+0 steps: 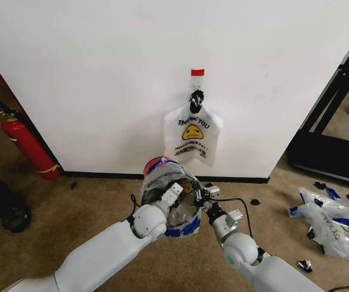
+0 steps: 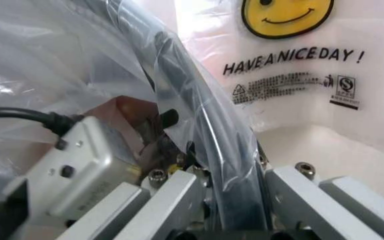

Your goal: Pick up the garbage bag from the wall and place it over the trash bin.

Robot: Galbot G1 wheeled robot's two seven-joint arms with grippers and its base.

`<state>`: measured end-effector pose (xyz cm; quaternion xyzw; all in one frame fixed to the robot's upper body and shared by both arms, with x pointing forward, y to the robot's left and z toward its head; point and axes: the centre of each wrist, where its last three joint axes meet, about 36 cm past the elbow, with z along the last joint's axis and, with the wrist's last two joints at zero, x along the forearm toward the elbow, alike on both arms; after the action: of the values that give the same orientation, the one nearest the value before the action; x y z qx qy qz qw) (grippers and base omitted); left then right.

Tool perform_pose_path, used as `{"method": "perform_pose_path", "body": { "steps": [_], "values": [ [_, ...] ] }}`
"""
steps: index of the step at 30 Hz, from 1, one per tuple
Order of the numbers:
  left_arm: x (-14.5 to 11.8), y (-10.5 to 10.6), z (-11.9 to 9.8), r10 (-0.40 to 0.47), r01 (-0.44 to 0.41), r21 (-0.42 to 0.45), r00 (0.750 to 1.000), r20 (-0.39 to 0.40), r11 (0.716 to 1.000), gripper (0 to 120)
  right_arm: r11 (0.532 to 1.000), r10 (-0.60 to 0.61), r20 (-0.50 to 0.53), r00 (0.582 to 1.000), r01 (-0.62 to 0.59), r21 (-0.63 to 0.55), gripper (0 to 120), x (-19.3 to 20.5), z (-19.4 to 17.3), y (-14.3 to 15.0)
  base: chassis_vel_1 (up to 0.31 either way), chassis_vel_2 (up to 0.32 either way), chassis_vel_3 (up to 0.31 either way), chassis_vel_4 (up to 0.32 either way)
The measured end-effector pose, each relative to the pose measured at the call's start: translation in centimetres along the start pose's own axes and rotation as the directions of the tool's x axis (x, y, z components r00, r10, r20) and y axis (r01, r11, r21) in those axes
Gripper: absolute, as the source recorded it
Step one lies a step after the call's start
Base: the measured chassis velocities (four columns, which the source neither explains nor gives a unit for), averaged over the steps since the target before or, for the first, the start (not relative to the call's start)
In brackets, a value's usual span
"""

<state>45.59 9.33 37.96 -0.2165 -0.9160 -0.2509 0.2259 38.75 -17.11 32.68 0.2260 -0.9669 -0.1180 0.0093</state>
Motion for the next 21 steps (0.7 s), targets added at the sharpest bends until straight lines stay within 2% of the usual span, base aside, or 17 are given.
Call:
{"method": "perform_pose_path", "body": {
  "steps": [3, 13, 21],
  "values": [
    [-0.1, -0.4, -0.1, 0.001, -0.001, 0.002, 1.000, 0.006, 1.000, 0, 1.000, -0.001, -0.001, 1.000, 0.001, -0.026, 0, 0.1, -0.1, 0.2, 0.000, 0.000, 0.000, 0.000],
    [0.6, -1.2, -0.2, 0.042, -0.043, 0.020, 0.998, 0.046, 0.999, 0, 0.966, 0.032, -0.008, 0.999, -0.033, -0.255, 0, 0.0, -1.7, 1.0, 0.000, 0.000, 0.000, 0.000],
    [2.1, -0.1, -0.2, 0.037, -0.036, -0.010, 0.996, 0.079, 0.999, 0, 0.963, 0.051, -0.021, 0.998, -0.055, -0.263, 0, 0.0, -1.5, 0.7, 0.000, 0.000, 0.000, 0.000]
  ]
}}
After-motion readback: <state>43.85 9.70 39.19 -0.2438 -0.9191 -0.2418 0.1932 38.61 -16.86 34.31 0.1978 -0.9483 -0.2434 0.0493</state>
